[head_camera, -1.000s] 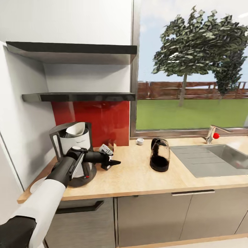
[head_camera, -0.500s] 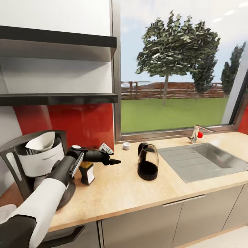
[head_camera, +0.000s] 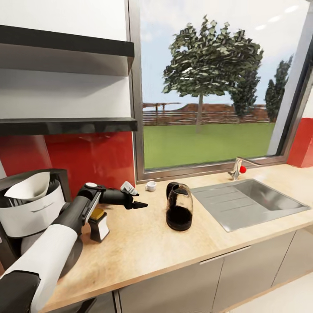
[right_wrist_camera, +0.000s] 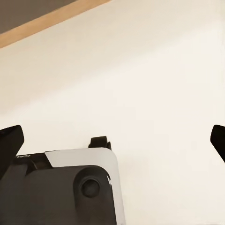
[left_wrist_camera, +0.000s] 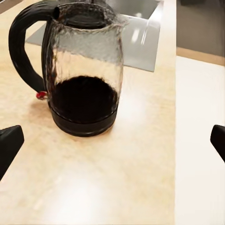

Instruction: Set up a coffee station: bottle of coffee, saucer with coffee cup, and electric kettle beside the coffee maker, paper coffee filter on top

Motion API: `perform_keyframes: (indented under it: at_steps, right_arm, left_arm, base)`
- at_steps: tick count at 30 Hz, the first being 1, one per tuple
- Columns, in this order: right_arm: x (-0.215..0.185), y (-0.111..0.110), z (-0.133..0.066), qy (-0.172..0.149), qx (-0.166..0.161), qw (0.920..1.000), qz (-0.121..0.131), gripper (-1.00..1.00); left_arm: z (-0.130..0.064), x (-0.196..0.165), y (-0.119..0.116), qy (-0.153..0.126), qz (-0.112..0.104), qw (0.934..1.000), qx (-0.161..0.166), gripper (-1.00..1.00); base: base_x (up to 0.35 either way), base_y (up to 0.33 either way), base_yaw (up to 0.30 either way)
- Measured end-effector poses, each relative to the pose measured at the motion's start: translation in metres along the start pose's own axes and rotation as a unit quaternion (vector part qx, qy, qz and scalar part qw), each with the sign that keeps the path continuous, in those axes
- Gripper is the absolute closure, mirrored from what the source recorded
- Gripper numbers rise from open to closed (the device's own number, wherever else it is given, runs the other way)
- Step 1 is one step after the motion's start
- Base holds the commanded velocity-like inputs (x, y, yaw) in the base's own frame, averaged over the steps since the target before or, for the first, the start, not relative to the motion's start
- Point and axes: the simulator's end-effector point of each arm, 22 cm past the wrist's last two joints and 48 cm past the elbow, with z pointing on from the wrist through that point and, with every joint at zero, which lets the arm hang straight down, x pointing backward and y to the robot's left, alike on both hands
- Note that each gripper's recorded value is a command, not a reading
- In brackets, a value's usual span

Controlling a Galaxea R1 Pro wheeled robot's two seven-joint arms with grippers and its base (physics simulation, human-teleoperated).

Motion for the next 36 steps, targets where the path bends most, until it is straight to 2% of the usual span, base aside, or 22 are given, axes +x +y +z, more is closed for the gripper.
perform_keyframes:
  at_steps: [6,8,12,24,28,36]
  right_arm:
    - [0.000,0.000,0.000,0.000,0.000,1.0000,0.000,-1.00]
    - [0.000,0.000,0.000,-0.001,0.001,1.0000,0.001,-1.00]
    - [0.000,0.000,0.000,0.000,0.001,1.0000,0.000,-1.00]
    - [-0.001,0.000,0.000,-0.001,0.001,1.0000,0.000,-1.00]
    - [-0.001,0.000,0.000,-0.002,0.001,1.0000,0.000,-1.00]
    - [0.001,-0.002,0.000,0.000,0.002,1.0000,0.000,-1.00]
  left_arm:
    - [-0.001,-0.003,0.000,0.000,0.001,1.0000,-0.001,-1.00]
    - [-0.005,-0.013,0.000,-0.006,0.012,0.9999,-0.005,-1.00]
    - [-0.005,-0.017,0.000,-0.008,0.018,0.9998,-0.006,-1.00]
    - [-0.005,-0.011,0.001,-0.006,0.016,0.9998,-0.010,-1.00]
    - [-0.016,-0.002,0.013,0.001,0.014,0.9996,-0.023,-1.00]
    - [-0.018,0.005,0.018,0.013,0.018,0.9992,-0.032,-1.00]
  base:
    - [0.001,0.000,-0.081]
    - [0.233,0.000,-0.002]
    - [0.259,0.000,-0.001]
    - [0.022,0.000,0.000]
    - [0.167,0.000,0.000]
    - [0.164,0.000,0.000]
